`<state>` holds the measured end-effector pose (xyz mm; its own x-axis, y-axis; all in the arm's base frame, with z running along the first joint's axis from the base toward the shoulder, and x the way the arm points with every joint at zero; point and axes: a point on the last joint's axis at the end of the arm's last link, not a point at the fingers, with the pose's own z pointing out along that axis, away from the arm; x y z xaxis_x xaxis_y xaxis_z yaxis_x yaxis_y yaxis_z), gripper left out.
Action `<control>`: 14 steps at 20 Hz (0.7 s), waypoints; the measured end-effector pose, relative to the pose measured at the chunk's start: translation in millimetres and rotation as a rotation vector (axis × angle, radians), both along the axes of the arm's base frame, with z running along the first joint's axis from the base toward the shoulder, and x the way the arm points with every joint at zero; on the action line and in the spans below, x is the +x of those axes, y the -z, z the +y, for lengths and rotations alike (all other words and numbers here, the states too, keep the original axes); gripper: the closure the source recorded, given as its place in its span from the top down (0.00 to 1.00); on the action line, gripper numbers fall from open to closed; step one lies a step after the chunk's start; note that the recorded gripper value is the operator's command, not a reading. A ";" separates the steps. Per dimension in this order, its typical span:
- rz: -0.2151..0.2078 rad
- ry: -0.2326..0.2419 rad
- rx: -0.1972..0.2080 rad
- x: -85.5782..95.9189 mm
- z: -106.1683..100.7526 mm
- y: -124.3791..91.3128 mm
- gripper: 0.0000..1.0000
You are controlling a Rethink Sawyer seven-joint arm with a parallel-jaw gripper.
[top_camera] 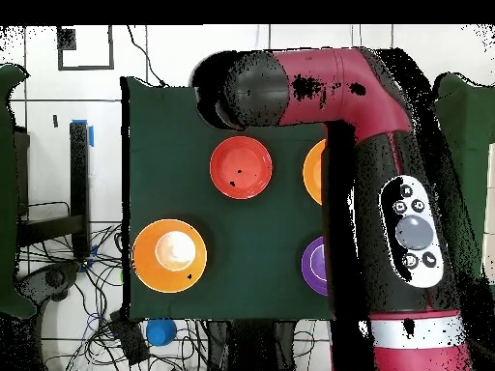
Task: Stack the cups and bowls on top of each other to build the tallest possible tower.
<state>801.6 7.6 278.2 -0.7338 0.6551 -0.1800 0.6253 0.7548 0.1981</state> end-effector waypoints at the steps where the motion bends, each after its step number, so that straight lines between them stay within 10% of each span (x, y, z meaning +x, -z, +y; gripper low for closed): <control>1: 0.001 0.001 -0.002 -0.3 -0.6 0.3 1.00; 14: 0.014 0.025 -0.022 -4.2 -15.3 5.8 1.00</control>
<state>797.4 -7.7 272.4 -0.7199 0.6692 -0.1841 0.6467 0.7430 0.1723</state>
